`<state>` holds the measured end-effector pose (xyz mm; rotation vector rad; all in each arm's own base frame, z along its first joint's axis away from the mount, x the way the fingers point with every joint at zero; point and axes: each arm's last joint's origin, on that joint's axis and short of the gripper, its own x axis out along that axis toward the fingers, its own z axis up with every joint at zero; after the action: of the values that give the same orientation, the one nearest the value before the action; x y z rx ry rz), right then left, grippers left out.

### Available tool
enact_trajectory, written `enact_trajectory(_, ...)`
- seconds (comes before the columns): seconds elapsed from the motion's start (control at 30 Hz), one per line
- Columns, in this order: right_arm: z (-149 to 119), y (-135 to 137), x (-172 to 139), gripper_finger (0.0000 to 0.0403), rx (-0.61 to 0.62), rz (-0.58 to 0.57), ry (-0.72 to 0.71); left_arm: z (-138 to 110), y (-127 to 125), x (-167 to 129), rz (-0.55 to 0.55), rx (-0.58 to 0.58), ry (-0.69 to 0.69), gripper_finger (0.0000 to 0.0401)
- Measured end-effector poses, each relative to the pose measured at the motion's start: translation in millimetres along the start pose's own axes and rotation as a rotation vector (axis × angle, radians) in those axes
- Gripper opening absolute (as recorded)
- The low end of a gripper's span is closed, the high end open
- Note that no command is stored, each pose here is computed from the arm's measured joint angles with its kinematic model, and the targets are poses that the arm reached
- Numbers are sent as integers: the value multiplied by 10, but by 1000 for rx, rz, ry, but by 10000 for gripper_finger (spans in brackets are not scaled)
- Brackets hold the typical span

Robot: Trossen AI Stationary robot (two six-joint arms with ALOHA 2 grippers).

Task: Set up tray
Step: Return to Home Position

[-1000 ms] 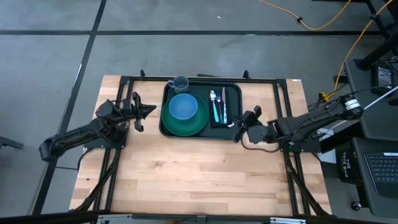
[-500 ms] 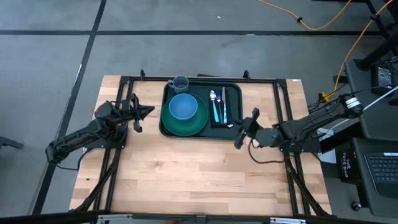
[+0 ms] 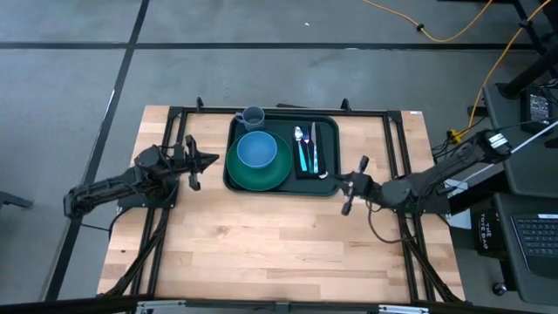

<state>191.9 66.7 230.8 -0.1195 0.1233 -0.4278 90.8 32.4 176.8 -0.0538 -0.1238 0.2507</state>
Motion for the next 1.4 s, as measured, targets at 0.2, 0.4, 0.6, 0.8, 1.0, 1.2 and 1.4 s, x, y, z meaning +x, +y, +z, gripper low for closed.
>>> enact_trajectory(0.2,-148,-185,-181,9,31,86,-62,1,-23,3,19,12,-5,2)
enact_trajectory(0.4,-387,-398,-388,9,66,169,-123,1,-20,3,37,14,-6,1)
enact_trajectory(0.6,-584,-530,-521,9,78,234,-165,2,-6,2,87,39,-9,4)
enact_trajectory(0.8,-587,-635,-610,5,7,279,-170,1,-7,2,82,20,-9,4)
enact_trajectory(1.0,-602,-721,-674,5,-2,381,-206,0,-7,2,82,-58,-11,2)
enact_trajectory(1.2,-628,-754,-701,6,-13,441,-213,0,-7,2,82,-83,-12,8)
enact_trajectory(1.4,-757,-686,-679,6,-12,555,-191,-1,-7,2,81,-76,-11,6)
